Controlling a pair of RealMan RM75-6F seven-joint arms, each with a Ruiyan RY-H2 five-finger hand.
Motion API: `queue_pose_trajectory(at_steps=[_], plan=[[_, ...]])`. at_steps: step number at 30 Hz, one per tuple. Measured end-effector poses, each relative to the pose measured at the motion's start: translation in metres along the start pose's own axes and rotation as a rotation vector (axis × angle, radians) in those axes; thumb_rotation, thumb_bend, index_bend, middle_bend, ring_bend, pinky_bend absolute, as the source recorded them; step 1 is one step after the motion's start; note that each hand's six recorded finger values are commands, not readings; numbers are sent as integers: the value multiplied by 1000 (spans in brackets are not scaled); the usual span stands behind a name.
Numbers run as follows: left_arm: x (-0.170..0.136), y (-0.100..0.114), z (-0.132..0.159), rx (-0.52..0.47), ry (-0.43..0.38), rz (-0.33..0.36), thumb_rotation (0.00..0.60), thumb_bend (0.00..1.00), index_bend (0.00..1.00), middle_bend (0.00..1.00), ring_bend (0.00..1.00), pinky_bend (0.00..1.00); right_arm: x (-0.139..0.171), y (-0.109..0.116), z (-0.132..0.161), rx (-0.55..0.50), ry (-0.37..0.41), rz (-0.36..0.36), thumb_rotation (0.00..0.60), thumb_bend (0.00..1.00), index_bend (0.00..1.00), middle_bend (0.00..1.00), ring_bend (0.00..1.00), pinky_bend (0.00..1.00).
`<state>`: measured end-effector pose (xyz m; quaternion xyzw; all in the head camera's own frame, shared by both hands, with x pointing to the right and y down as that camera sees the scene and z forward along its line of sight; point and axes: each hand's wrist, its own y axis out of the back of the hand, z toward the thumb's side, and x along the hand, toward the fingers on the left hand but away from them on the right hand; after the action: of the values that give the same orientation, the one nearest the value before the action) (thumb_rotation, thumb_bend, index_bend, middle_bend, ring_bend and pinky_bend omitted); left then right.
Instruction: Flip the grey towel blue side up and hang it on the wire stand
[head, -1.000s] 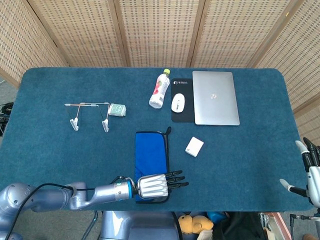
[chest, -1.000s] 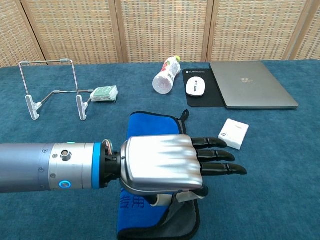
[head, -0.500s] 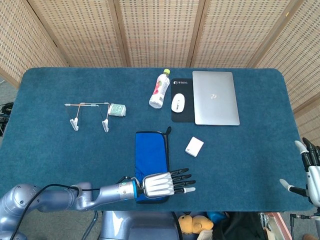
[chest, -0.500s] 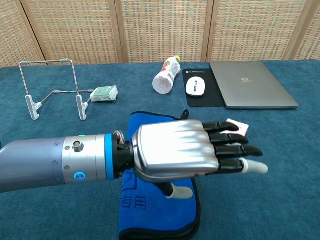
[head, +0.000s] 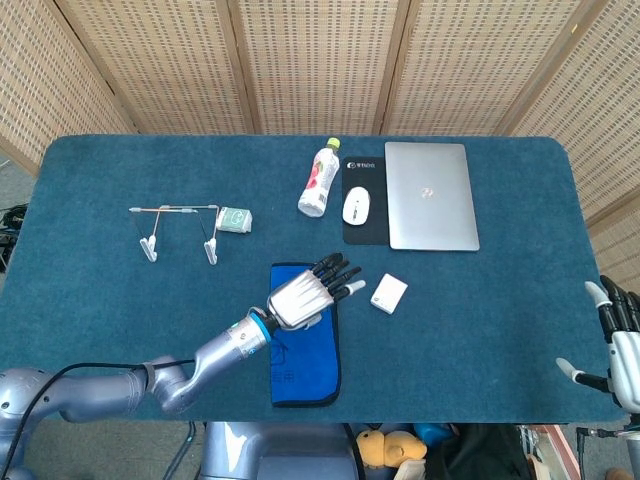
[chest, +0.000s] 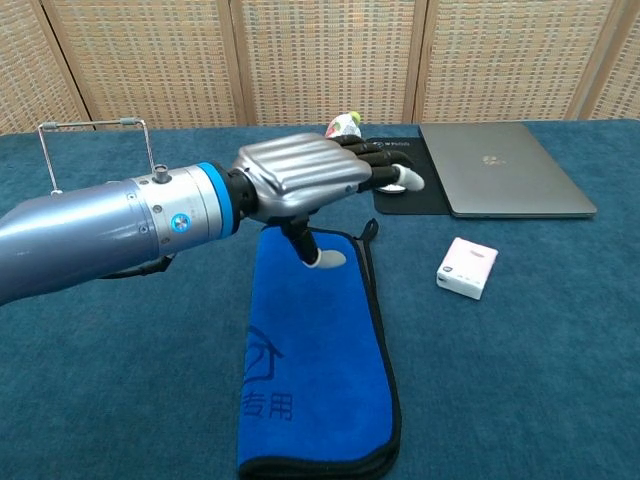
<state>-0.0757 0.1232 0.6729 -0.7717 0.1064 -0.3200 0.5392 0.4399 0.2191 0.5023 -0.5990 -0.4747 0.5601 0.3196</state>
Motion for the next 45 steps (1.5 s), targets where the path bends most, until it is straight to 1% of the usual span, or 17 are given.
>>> queue_pose_trajectory(at_steps=[4, 6, 9, 11, 14, 16, 18, 22, 25, 28, 33, 40, 45], plan=[[5, -2, -25, -43, 114, -36, 600, 315, 112, 0, 0, 0, -1, -2, 1, 7, -2, 7, 600, 0, 0, 0, 0, 0], [8, -4, -33, -62, 155, -50, 600, 314, 121, 0, 0, 0, -2, -4, 1, 11, -3, 9, 600, 0, 0, 0, 0, 0], [12, -7, -46, -90, 216, -72, 600, 314, 157, 0, 0, 0, -3, -5, 1, 15, -5, 12, 600, 0, 0, 0, 0, 0], [15, -11, -54, -125, 263, -89, 600, 315, 170, 0, 0, 0, -4, -7, 0, 19, -13, 18, 600, 0, 0, 0, 0, 0], [21, -18, -67, -170, 335, -114, 600, 316, 221, 0, 0, 0, -6, -8, -2, 21, -22, 21, 600, 0, 0, 0, 0, 0], [24, -22, -74, -198, 378, -132, 600, 316, 232, 0, 0, 0, -7, -8, -3, 19, -24, 21, 600, 0, 0, 0, 0, 0], [26, -26, -78, -213, 409, -149, 600, 315, 231, 0, 0, 0, -8, -8, -4, 17, -27, 20, 600, 0, 0, 0, 0, 0], [29, -34, -86, -213, 469, -192, 600, 315, 230, 0, 0, 0, -8, -8, -5, 13, -30, 23, 600, 0, 0, 0, 0, 0], [31, -39, -89, -225, 506, -217, 600, 315, 234, 0, 0, 0, -9, -8, -6, 12, -31, 25, 600, 0, 0, 0, 0, 0], [33, -42, -92, -218, 526, -236, 600, 315, 239, 0, 0, 0, -9, -8, -6, 9, -32, 26, 600, 0, 0, 0, 0, 0], [33, -43, -94, -221, 540, -254, 600, 316, 257, 0, 0, 0, -9, -8, -6, 7, -30, 29, 600, 0, 0, 0, 0, 0], [30, -44, -97, -233, 577, -298, 600, 318, 260, 0, 0, 0, -9, -8, -6, 2, -28, 29, 600, 0, 0, 0, 0, 0], [32, -44, -96, -248, 583, -304, 600, 320, 260, 0, 0, 0, -9, -10, -6, 4, -28, 36, 600, 0, 0, 0, 0, 0]])
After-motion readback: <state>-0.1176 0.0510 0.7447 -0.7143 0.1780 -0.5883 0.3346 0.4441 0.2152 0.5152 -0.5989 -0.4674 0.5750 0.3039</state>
